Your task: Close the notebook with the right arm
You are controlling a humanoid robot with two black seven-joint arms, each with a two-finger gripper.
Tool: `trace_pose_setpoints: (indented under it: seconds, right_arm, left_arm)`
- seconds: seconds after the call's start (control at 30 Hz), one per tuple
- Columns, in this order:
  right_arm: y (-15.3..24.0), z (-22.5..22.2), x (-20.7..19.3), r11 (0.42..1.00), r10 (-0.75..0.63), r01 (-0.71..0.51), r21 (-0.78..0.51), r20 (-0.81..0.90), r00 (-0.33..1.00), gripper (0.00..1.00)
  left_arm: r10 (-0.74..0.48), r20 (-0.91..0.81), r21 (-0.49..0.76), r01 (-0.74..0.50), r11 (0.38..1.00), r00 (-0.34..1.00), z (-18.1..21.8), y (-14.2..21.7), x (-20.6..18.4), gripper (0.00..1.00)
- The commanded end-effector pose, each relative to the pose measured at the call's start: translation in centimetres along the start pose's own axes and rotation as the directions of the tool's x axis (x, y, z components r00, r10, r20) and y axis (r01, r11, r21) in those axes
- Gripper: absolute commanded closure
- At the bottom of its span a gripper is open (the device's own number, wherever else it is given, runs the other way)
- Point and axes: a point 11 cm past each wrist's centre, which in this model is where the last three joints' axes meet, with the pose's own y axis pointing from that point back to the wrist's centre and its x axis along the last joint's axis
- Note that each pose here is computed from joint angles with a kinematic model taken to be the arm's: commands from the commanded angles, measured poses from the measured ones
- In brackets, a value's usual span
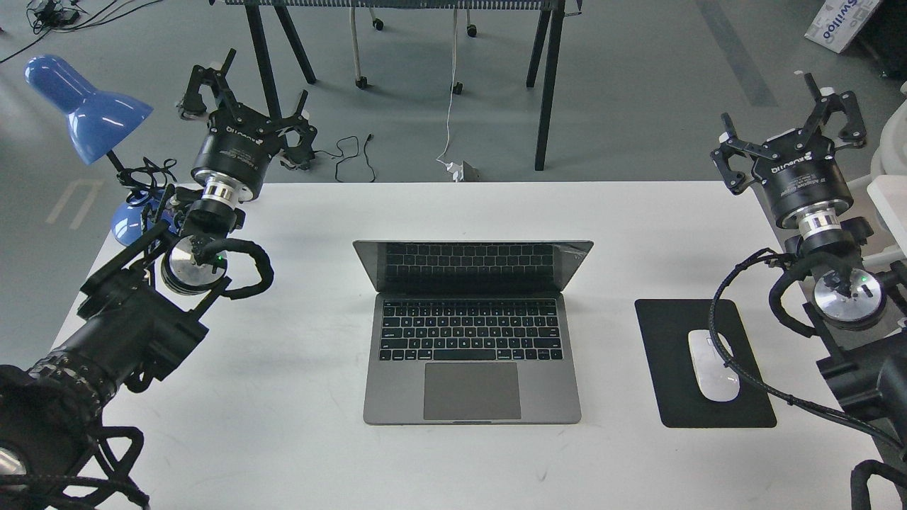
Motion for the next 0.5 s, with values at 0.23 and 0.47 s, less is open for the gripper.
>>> trace_pose_setpoints:
  seconds: [0.23, 0.47]
  right_arm:
    - [-0.1, 0.5, -0.1, 1.000, -0.004, 0.004, -0.021, -0.011, 1.000, 0.00]
    - [-4.4, 2.9, -3.3, 0.990, -0.016, -0.001, -0.138, -0.123, 0.992, 0.00]
  left_arm:
    - [0.005, 0.003, 0.001, -0.005, 1.000, 1.000, 0.1, 0.1, 0.2, 0.00]
    - [0.002, 0.011, 0.008, -0.002, 1.000, 1.000, 0.1, 0.1, 0.2, 0.00]
